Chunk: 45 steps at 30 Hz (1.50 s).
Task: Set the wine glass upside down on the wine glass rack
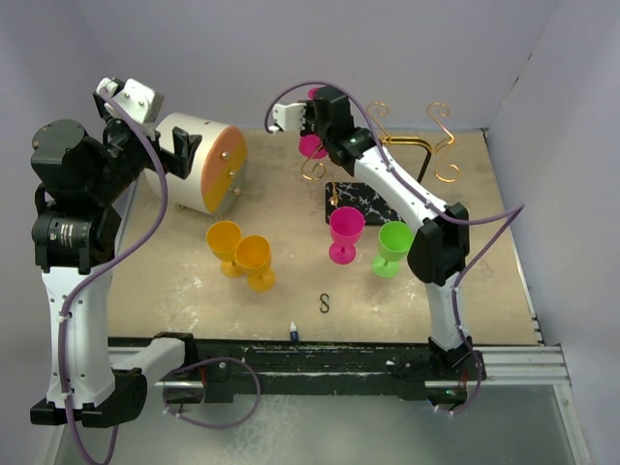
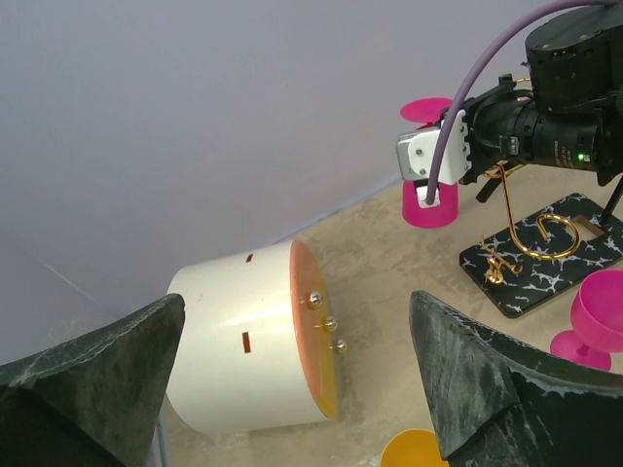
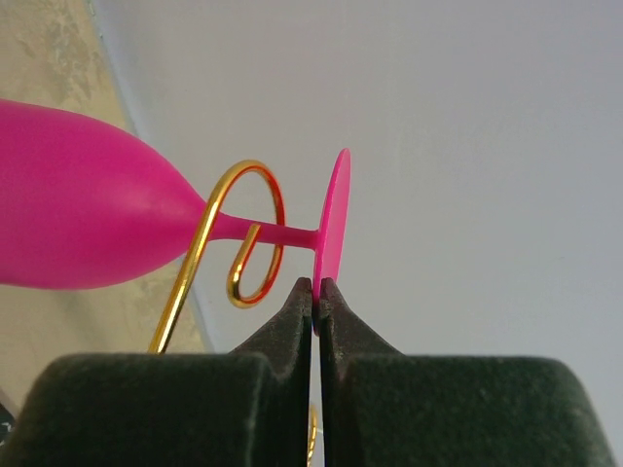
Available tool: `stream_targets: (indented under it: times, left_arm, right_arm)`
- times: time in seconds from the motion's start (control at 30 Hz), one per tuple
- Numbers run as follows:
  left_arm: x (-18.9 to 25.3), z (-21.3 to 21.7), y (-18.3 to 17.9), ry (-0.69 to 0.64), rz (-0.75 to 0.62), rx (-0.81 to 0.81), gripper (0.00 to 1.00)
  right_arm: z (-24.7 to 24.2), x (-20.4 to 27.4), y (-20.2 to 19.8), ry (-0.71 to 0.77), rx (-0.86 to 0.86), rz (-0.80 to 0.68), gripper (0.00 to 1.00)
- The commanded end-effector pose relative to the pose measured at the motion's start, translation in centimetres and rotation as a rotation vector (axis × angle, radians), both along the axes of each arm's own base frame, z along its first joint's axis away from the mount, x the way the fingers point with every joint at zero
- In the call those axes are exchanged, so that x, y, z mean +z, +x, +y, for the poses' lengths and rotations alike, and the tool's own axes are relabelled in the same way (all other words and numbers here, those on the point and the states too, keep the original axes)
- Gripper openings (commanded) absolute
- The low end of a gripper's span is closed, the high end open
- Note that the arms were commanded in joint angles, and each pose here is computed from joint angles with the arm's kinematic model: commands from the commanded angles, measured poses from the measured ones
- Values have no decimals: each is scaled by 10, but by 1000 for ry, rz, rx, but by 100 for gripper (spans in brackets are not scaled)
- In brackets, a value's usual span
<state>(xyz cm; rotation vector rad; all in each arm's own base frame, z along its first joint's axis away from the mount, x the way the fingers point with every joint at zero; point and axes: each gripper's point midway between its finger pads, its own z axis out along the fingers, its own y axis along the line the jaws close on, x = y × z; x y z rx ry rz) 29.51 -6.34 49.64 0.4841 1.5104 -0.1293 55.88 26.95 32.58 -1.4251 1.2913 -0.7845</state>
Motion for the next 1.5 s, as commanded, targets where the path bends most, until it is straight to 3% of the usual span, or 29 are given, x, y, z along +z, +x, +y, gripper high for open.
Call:
stream_targets:
  times: [0.0,0.27,0.6,1.03,1.27,1.47]
  left_arm:
    - [12,4,-5,14,-49,9,99]
    - [12,3,-5,15,-50,6,99]
    - [5,4,-5,32,-43,5,99]
    - [-4,5,-4,62,-35,4,99]
    - [-28,6,0,106,10,-2,99]
    - [-89,-3,-5,214,169,-111,99]
  right_arm:
    - [-15,39,-14,64,-25,-59,0]
    - [-20,36,-21,93,-29,-43,1]
    - [-27,37,-27,104,-43,-36,17]
    - [-43,45,-44,101,-66,-37,26]
    - [-55,51,-59,113,-81,-28,29]
    - [-71,67,-81,173,-104,-34,36]
